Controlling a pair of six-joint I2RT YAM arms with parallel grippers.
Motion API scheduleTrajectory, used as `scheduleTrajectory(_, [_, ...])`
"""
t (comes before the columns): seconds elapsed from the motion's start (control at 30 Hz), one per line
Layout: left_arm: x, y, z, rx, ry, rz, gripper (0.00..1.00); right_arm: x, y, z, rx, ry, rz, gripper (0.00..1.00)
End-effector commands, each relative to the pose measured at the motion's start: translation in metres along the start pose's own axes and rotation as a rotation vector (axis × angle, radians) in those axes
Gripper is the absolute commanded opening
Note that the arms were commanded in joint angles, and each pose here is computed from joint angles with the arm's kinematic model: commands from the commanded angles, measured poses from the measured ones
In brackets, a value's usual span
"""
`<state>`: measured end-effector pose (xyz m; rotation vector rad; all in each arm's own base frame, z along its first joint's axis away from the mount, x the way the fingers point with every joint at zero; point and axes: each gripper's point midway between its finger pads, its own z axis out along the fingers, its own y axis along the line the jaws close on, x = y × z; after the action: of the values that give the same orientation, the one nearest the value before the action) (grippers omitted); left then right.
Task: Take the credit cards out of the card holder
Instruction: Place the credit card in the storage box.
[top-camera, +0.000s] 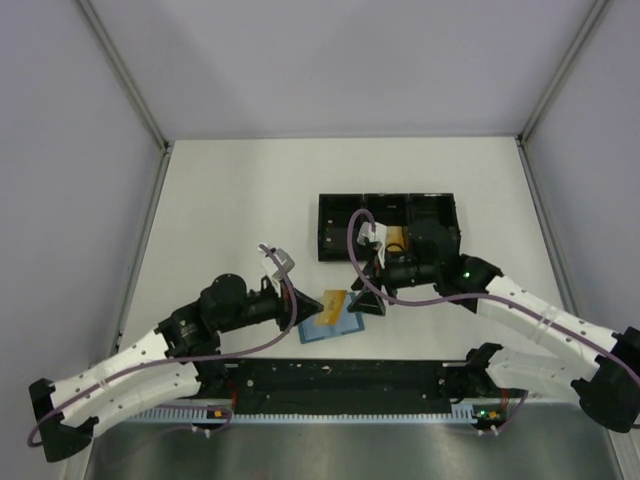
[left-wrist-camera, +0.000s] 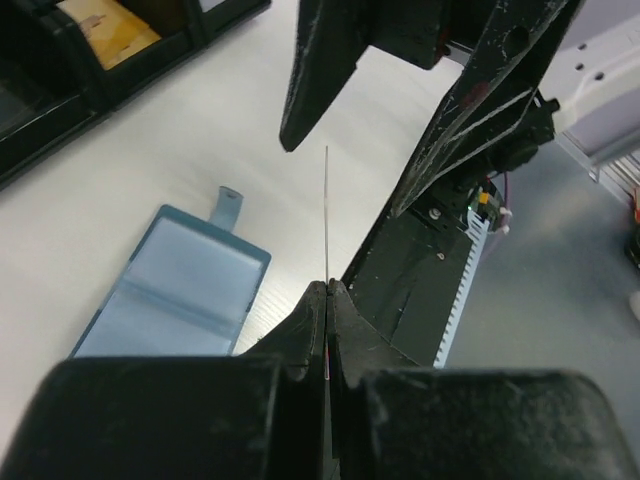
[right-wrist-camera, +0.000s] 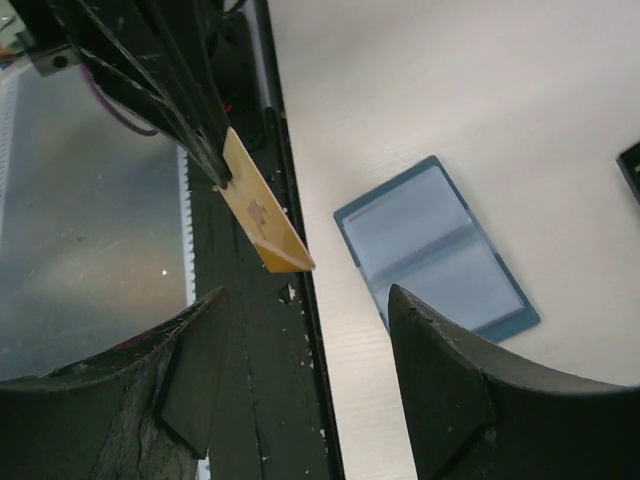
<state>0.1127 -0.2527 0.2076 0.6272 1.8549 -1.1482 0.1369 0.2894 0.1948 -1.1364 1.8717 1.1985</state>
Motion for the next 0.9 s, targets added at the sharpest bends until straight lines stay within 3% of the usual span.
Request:
scheduleTrajectory(0.0, [-0.029, -0.041, 0.0, 0.206, -0.03, 0.178, 0.0, -0.027, 0.031, -0.006, -0.178, -0.04, -0.12, 0.64])
scheduleTrajectory(0.1, [-0.031, -0.047, 0.005, 0.236, -0.004, 0.212, 0.0, -0.028, 0.042, -0.005, -0.247, -0.04, -0.13, 0.6])
scheduleTrajectory(0.23, [-0.035, -0.054, 0.01, 0.267, 0.023, 0.242, 0.0, -0.03, 0.049, -0.004, -0.283, -0.051, -0.15, 0.45])
scheduleTrajectory(0.27, [-0.035, -0.055, 0.011, 0.273, 0.029, 0.245, 0.0, -0.029, 0.048, -0.004, -0.281, -0.048, -0.147, 0.4])
scheduleTrajectory(0.37, [-0.04, -0.049, 0.014, 0.233, 0.028, 0.249, 0.01, -0.028, 0.046, -0.004, -0.263, -0.05, -0.145, 0.05])
scheduleTrajectory(0.4, [-0.043, -0.042, 0.015, 0.181, 0.024, 0.242, 0.06, -0.028, 0.042, -0.004, -0.242, -0.051, -0.137, 0.0])
scheduleTrajectory(0.57, [-0.064, 0.007, 0.009, -0.135, -0.045, 0.169, 0.32, -0.031, 0.01, -0.004, -0.071, -0.069, -0.058, 0.0])
scheduleTrajectory(0.67, [-0.078, 0.053, -0.011, -0.401, -0.123, 0.106, 0.61, -0.036, -0.015, -0.01, 0.052, -0.096, 0.01, 0.0])
scheduleTrajectory(0.73, [-0.083, 0.081, -0.027, -0.537, -0.162, 0.046, 0.75, -0.039, -0.04, -0.019, 0.169, -0.129, 0.074, 0.0])
scheduleTrajectory(0.87, [-0.074, 0.149, -0.066, -0.797, -0.166, -0.124, 0.88, -0.037, -0.104, -0.049, 0.46, -0.217, 0.286, 0.0])
